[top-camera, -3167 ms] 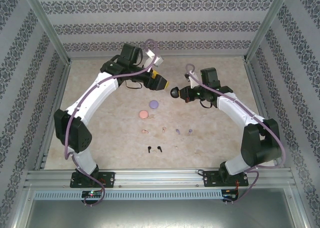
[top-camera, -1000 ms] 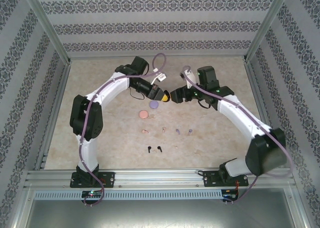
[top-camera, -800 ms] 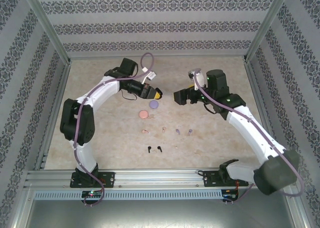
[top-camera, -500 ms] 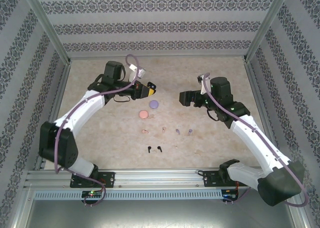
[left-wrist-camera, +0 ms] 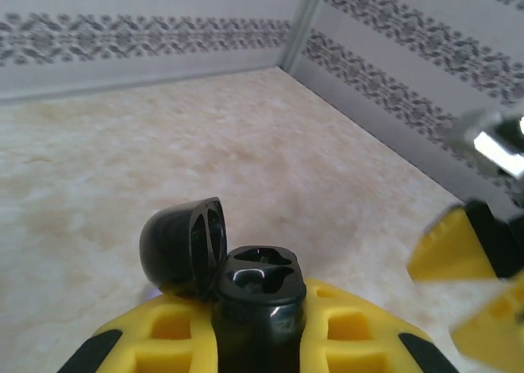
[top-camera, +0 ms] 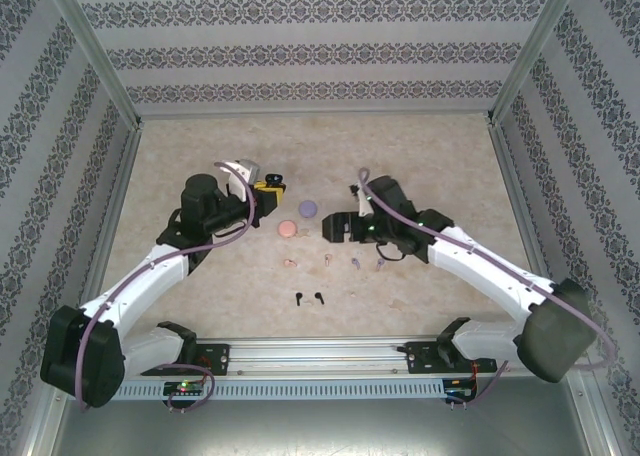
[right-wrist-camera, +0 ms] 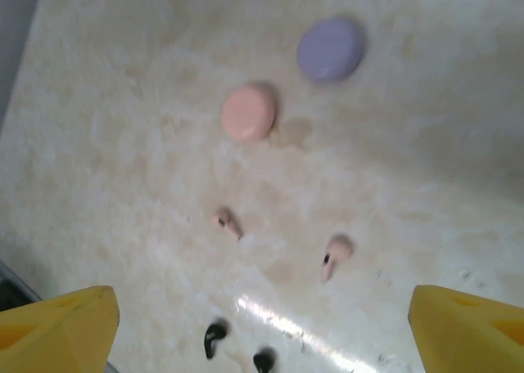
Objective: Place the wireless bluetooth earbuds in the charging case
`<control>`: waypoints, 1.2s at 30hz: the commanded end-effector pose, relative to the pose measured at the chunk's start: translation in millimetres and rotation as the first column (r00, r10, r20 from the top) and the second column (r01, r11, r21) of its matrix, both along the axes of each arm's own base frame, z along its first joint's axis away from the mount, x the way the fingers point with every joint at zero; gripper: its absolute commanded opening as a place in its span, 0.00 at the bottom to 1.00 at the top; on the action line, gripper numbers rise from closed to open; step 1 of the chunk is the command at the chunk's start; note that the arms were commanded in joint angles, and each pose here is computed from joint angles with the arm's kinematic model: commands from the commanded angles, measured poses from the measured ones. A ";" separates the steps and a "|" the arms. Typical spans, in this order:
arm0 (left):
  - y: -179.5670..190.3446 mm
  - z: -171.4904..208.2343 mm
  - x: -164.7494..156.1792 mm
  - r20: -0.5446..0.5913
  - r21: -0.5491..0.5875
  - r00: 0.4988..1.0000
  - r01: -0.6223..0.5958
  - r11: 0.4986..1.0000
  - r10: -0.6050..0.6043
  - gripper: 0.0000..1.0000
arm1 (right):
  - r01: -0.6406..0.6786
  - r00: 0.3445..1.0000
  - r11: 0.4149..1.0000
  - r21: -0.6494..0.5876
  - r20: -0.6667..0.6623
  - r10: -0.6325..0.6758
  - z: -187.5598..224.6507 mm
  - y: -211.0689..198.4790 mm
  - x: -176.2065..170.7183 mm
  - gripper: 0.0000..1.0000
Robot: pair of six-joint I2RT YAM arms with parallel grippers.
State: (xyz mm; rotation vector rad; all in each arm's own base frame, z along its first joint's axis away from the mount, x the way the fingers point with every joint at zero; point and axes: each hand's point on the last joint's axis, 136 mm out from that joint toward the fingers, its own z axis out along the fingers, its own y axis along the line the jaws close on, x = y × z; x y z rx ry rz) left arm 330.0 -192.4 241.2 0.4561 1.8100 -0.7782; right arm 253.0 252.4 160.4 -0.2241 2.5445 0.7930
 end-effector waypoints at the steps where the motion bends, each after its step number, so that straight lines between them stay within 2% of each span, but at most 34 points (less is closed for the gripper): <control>1: 15.7 33.9 12.6 0.135 -0.059 0.982 -0.128 0.990 0.135 0.00 | 0.049 0.995 0.995 -0.087 -0.082 -0.056 -16.2 17.0 -14.7 0.85; 3: 31.8 30.5 18.9 0.122 -0.064 0.963 -0.235 0.970 0.241 0.00 | 0.055 0.991 0.988 -0.143 -0.111 -0.071 -25.5 25.2 -21.0 0.83; 7: 69.7 32.3 25.7 0.175 -0.084 0.880 -0.434 0.897 0.442 0.00 | 0.067 0.983 0.972 -0.225 -0.155 -0.103 -46.3 44.3 -33.9 0.75; 11: 92.7 33.9 29.1 0.192 -0.100 0.817 -0.535 0.839 0.544 0.00 | 0.094 0.973 0.960 -0.262 -0.182 -0.144 -60.3 63.5 -41.8 0.62; 16: 109.7 36.6 31.6 0.186 -0.127 0.764 -0.605 0.786 0.618 0.00 | 0.123 0.964 0.929 -0.350 -0.179 -0.195 -74.9 80.8 -52.6 0.49; 19: 117.2 40.3 30.4 0.184 -0.138 0.739 -0.633 0.762 0.648 0.00 | 0.135 0.958 0.913 -0.385 -0.183 -0.219 -83.3 89.0 -59.8 0.44; 25: 124.8 47.2 28.9 0.186 -0.166 0.716 -0.652 0.740 0.673 0.00 | 0.167 0.939 0.881 -0.443 -0.202 -0.280 -102.4 94.7 -72.8 0.43; 36: 136.2 47.3 20.9 0.190 -0.183 0.683 -0.681 0.709 0.705 0.00 | 0.165 0.927 0.830 -0.532 -0.203 -0.314 -127.6 98.9 -87.3 0.39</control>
